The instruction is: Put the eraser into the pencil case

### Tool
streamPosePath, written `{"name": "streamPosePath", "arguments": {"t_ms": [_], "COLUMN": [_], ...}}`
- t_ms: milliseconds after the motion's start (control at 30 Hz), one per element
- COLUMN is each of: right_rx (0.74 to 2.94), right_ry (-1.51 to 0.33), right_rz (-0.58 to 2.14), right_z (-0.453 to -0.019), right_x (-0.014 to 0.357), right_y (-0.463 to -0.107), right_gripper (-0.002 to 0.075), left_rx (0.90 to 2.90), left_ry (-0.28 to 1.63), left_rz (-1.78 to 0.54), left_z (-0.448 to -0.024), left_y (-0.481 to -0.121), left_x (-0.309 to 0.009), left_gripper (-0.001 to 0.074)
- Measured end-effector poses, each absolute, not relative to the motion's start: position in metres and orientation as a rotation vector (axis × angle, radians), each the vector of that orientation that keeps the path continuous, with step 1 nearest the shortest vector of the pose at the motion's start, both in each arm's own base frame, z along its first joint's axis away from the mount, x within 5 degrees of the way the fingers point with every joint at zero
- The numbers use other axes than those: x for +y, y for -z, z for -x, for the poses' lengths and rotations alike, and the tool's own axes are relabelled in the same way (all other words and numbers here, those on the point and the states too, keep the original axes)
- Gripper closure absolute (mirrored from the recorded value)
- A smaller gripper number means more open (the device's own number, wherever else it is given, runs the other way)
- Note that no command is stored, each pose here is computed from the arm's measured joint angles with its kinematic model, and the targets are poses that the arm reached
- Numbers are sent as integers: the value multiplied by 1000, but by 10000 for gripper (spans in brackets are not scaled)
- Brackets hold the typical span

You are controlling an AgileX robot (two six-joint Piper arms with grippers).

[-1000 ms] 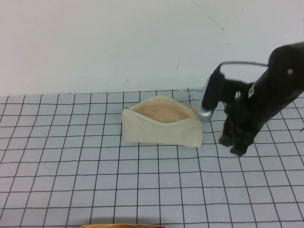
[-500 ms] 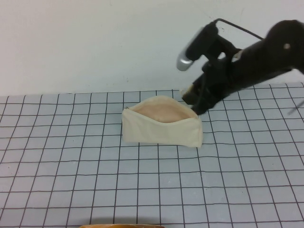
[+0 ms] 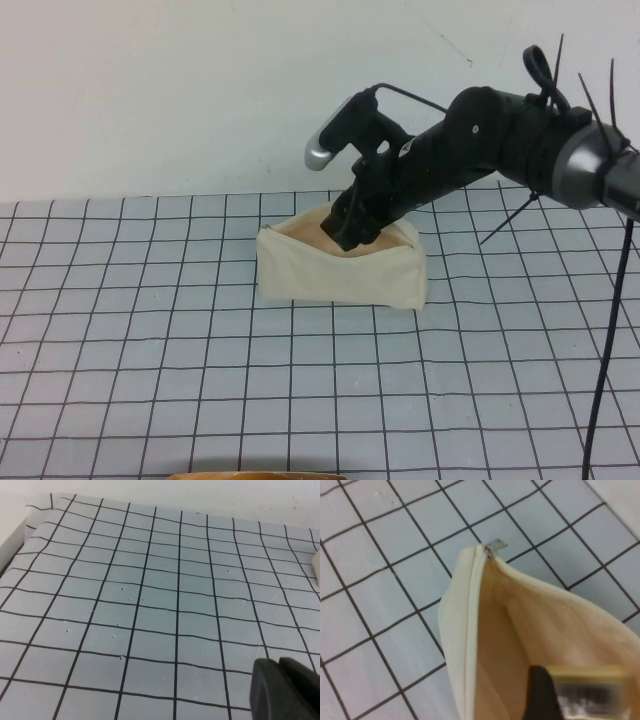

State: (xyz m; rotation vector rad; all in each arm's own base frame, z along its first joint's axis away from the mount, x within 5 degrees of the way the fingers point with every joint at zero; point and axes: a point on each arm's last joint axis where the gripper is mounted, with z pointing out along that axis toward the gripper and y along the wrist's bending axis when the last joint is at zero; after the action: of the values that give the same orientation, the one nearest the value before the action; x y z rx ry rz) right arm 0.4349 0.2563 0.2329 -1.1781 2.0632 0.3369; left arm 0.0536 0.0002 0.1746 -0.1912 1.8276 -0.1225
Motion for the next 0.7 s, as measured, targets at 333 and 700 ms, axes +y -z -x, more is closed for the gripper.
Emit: {"name": "streamPosePath", "arguments": {"t_ms": [333, 700], "right_rx": [2052, 1956], "right_ry": [-363, -375], "right_rz": [1169, 984], "right_z": [-426, -337], "right_x": [253, 204], "right_y": [-259, -366], "right_gripper": [376, 718], "left_rx": [1828, 1830], "left_ry": [123, 123], "left_rz": [191, 191], "left_z": [-54, -54], "left_y": [-175, -174], "left_x": [0, 0], "left_gripper": [736, 736]}}
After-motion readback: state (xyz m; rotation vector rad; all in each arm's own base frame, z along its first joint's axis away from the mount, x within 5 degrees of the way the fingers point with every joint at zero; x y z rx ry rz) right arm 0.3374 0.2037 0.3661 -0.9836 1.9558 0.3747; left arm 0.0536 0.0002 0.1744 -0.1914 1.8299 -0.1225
